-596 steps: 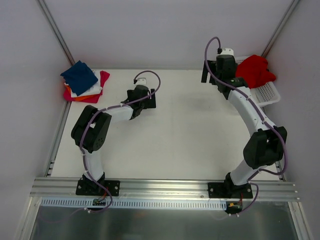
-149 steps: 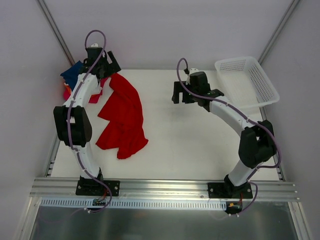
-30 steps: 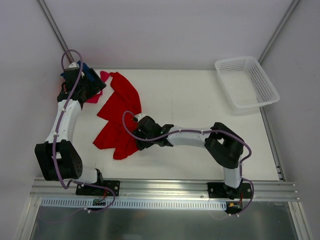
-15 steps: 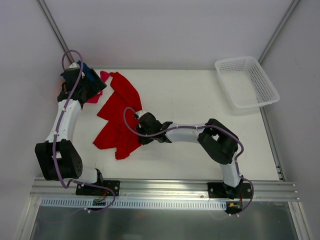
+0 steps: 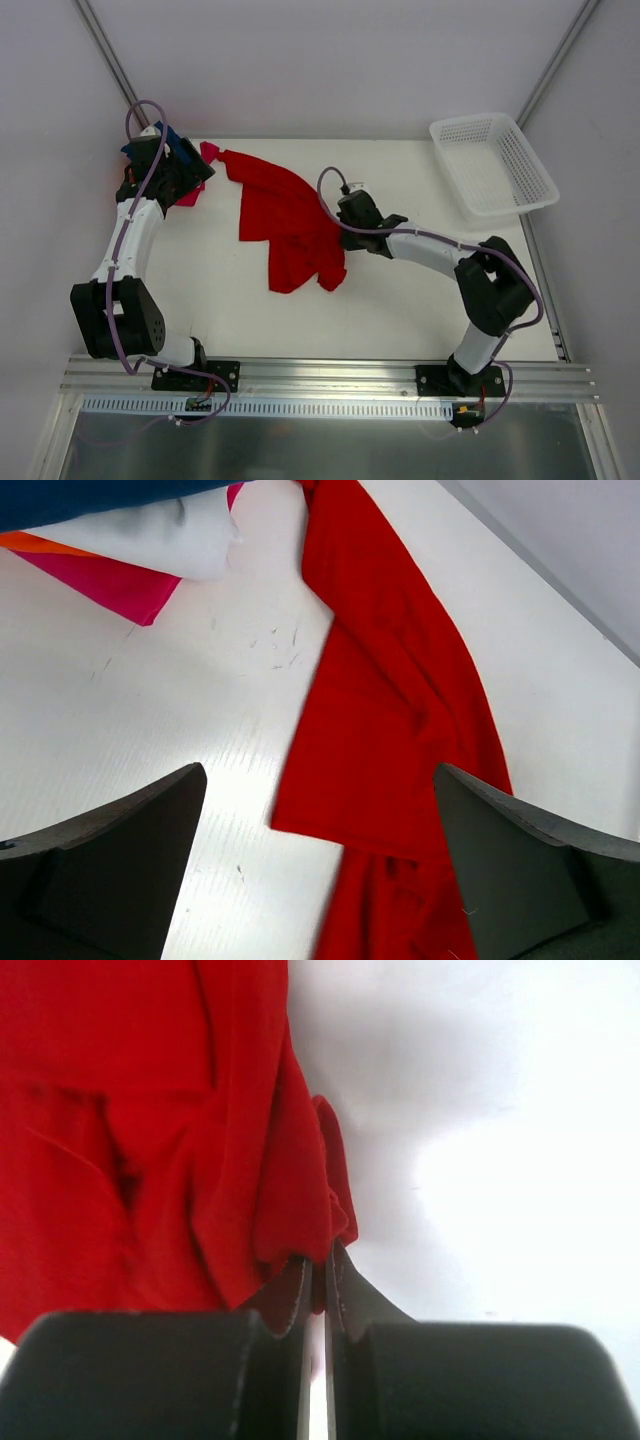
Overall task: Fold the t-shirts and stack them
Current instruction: Flatten the tshirt out
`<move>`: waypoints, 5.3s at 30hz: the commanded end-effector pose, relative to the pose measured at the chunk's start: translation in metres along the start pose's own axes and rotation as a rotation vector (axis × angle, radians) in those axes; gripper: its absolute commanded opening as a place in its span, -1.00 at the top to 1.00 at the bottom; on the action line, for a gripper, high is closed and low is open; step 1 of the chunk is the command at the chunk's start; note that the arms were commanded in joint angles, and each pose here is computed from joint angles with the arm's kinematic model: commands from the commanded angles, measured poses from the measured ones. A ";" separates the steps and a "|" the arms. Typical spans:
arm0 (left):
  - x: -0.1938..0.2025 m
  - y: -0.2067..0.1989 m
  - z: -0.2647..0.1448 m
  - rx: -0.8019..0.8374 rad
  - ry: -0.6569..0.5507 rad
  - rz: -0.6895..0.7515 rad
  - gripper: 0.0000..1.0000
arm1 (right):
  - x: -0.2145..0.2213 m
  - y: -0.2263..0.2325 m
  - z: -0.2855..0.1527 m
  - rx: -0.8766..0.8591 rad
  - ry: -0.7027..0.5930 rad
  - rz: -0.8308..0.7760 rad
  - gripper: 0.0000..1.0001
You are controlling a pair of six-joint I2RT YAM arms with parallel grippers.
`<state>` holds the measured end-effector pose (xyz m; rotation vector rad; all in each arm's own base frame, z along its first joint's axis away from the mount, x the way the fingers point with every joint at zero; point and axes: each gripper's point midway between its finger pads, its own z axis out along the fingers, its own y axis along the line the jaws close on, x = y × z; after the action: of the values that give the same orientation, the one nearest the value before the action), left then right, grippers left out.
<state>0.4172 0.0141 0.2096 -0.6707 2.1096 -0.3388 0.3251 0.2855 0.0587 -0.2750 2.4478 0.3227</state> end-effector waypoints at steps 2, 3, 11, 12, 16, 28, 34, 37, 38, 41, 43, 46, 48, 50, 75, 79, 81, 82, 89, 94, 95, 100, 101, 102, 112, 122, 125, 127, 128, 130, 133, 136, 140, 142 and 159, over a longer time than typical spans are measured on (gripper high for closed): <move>-0.004 -0.003 -0.002 0.022 -0.011 0.005 -0.98 | -0.040 -0.039 -0.034 0.125 -0.122 0.057 0.99; -0.003 -0.004 -0.002 0.022 -0.009 0.006 -0.98 | -0.047 -0.046 -0.037 0.139 -0.136 0.070 0.99; 0.012 -0.013 0.004 0.051 0.035 0.005 -0.98 | -0.087 -0.103 -0.048 0.226 -0.185 0.184 0.99; 0.022 -0.022 0.007 0.068 0.057 0.024 -0.98 | -0.087 -0.105 -0.045 0.229 -0.176 0.176 0.99; 0.069 -0.038 0.020 0.078 0.152 0.072 -0.98 | -0.101 -0.101 -0.044 0.214 -0.177 0.163 0.99; 0.217 -0.053 0.053 0.087 0.474 0.075 -0.98 | -0.100 -0.099 -0.039 0.208 -0.164 0.154 0.99; 0.247 -0.060 0.062 0.120 0.539 0.047 -0.83 | -0.098 -0.097 -0.036 0.195 -0.155 0.151 0.99; 0.260 -0.067 0.068 0.140 0.566 0.044 -0.71 | -0.099 -0.096 -0.038 0.191 -0.156 0.148 0.99; 0.262 -0.070 0.070 0.146 0.572 0.045 -0.66 | -0.098 -0.096 -0.037 0.190 -0.154 0.149 0.99; 0.272 -0.080 0.078 0.181 0.615 0.030 -0.27 | -0.099 -0.096 -0.038 0.190 -0.157 0.147 0.99; 0.278 -0.086 0.081 0.193 0.632 0.018 -0.08 | -0.098 -0.096 -0.037 0.192 -0.156 0.145 1.00; 0.283 -0.091 0.079 0.215 0.635 0.024 0.27 | -0.099 -0.097 -0.039 0.197 -0.160 0.143 0.99; 0.289 -0.089 0.075 0.216 0.647 0.029 0.77 | -0.098 -0.098 -0.039 0.199 -0.158 0.143 0.99; 0.294 -0.084 0.071 0.206 0.657 0.031 1.00 | -0.098 -0.099 -0.038 0.199 -0.156 0.144 0.99; 0.283 0.039 -0.076 -0.049 0.488 0.014 1.00 | -0.141 -0.207 -0.007 0.380 -0.156 0.328 0.99; 0.294 0.059 -0.091 -0.093 0.511 0.011 1.00 | -0.157 -0.240 -0.008 0.426 -0.172 0.377 0.99; 0.295 0.063 -0.095 -0.100 0.507 0.005 1.00 | -0.159 -0.251 -0.008 0.449 -0.164 0.386 0.99; 0.299 0.069 -0.099 -0.118 0.519 0.005 1.00 | -0.159 -0.255 -0.005 0.455 -0.157 0.384 0.99; 0.301 0.081 -0.112 -0.141 0.515 -0.006 1.00 | -0.172 -0.282 -0.005 0.484 -0.170 0.418 0.99; 0.303 0.082 -0.114 -0.145 0.515 -0.017 1.00 | -0.175 -0.292 -0.007 0.475 -0.167 0.426 0.99; 0.302 0.083 -0.114 -0.149 0.512 -0.016 1.00 | -0.175 -0.291 -0.006 0.471 -0.164 0.425 1.00; 0.298 0.079 -0.112 -0.155 0.513 -0.005 1.00 | -0.169 -0.283 -0.004 0.436 -0.141 0.426 0.23; 0.298 0.079 -0.112 -0.154 0.513 -0.003 1.00 | -0.170 -0.278 -0.006 0.427 -0.145 0.418 -0.04; 0.298 0.079 -0.112 -0.156 0.515 -0.001 1.00 | -0.167 -0.277 -0.005 0.425 -0.140 0.416 -0.11; 0.296 0.084 -0.107 -0.186 0.498 0.003 1.00 | -0.166 -0.246 -0.038 0.399 -0.173 0.356 -0.10; 0.297 0.083 -0.100 -0.193 0.496 0.007 1.00 | -0.130 -0.175 -0.091 0.352 -0.226 0.263 0.04; 0.298 0.084 -0.100 -0.193 0.501 0.011 1.00 | -0.111 -0.165 -0.094 0.349 -0.219 0.248 0.05; 0.299 0.084 -0.100 -0.190 0.501 0.014 1.00 | -0.104 -0.163 -0.094 0.356 -0.218 0.242 0.06; 0.299 0.084 -0.100 -0.189 0.499 0.015 1.00 | -0.101 -0.163 -0.094 0.358 -0.217 0.246 0.06; 0.299 0.084 -0.100 -0.187 0.497 0.015 1.00 | -0.090 -0.167 -0.091 0.376 -0.197 0.246 0.10; 0.299 0.084 -0.100 -0.186 0.497 0.010 1.00 | -0.076 -0.170 -0.086 0.384 -0.170 0.256 0.11; 0.299 0.084 -0.101 -0.182 0.496 0.010 1.00 | -0.067 -0.173 -0.077 0.395 -0.151 0.263 0.11; 0.298 0.083 -0.102 -0.171 0.495 0.014 1.00 | -0.058 -0.174 -0.065 0.390 -0.127 0.277 0.14; 0.299 0.083 -0.102 -0.170 0.496 0.013 1.00 | -0.053 -0.172 -0.058 0.379 -0.112 0.283 0.19; 0.300 0.084 -0.102 -0.172 0.500 0.014 1.00 | -0.041 -0.170 -0.032 0.352 -0.080 0.281 0.25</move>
<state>0.1645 -0.0913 0.0307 -0.7620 2.6434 -0.3530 0.3789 0.1169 0.0792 0.2069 2.4373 -0.0138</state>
